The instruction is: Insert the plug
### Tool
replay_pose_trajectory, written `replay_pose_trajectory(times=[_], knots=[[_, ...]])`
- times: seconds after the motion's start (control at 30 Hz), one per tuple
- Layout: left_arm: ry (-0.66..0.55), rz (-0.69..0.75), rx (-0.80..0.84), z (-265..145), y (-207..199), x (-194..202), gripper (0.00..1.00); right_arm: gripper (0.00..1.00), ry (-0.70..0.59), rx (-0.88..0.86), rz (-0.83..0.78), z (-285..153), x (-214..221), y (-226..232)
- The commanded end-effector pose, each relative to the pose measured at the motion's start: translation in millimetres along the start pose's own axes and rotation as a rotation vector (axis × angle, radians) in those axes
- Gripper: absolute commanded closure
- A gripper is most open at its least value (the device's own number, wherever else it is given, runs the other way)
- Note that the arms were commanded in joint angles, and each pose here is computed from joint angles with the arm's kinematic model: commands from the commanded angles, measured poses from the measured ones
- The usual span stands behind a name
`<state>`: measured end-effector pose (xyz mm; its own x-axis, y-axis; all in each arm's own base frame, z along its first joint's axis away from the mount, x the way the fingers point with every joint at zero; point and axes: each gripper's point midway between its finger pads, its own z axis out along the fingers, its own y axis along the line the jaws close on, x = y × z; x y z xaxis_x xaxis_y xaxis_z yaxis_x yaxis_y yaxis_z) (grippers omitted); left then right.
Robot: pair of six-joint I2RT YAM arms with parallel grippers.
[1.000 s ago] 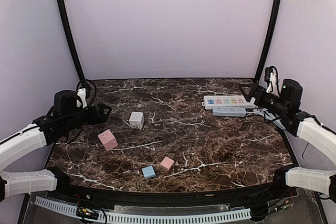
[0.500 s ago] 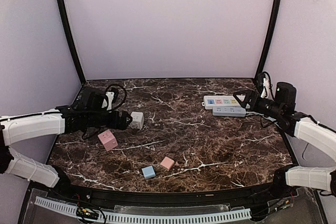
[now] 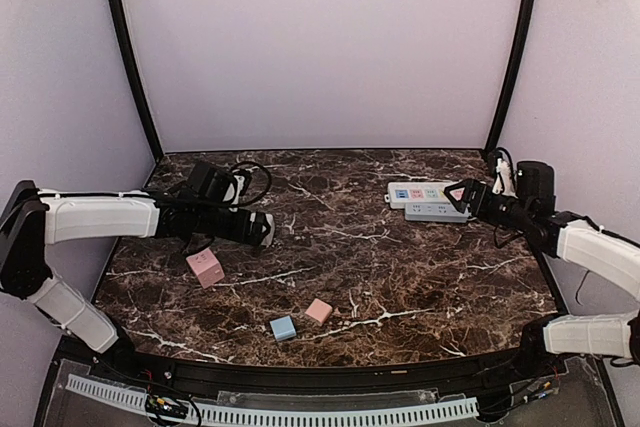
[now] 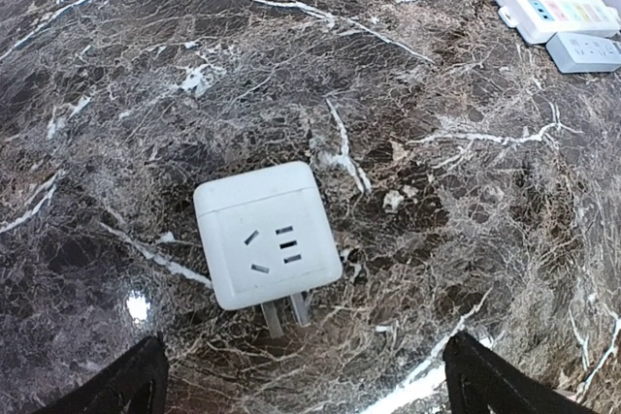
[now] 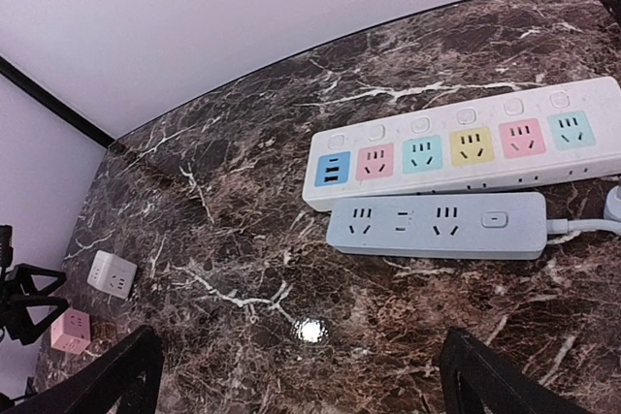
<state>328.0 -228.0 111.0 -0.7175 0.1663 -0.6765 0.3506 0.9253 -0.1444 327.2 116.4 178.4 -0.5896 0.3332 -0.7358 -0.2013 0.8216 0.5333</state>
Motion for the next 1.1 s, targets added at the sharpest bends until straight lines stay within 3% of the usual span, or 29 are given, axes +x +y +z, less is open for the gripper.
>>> replay_pose_trajectory(times=[0.0, 0.37, 0.77, 0.87, 1.07], knots=[[0.027, 0.024, -0.031, 7, -1, -4, 0.00, 0.01, -0.019, 0.114, 0.034, 2, -5, -17], [0.114, 0.038, -0.213, 39, 22, -5, 0.04, 0.01, 0.026, 0.128, 0.042, 14, 5, -18], [0.163, 0.020, -0.224, 63, 23, 10, 0.15, 0.01, 0.030, 0.156, 0.031, 15, 14, -19], [0.156, 0.021, -0.218, 67, 22, 9, 0.20, 0.01, 0.023, 0.237, 0.044, 12, 18, -35], [0.142, 0.026, -0.216, 68, 21, 7, 0.47, 0.01, -0.031, 0.392, 0.099, 8, 12, -62]])
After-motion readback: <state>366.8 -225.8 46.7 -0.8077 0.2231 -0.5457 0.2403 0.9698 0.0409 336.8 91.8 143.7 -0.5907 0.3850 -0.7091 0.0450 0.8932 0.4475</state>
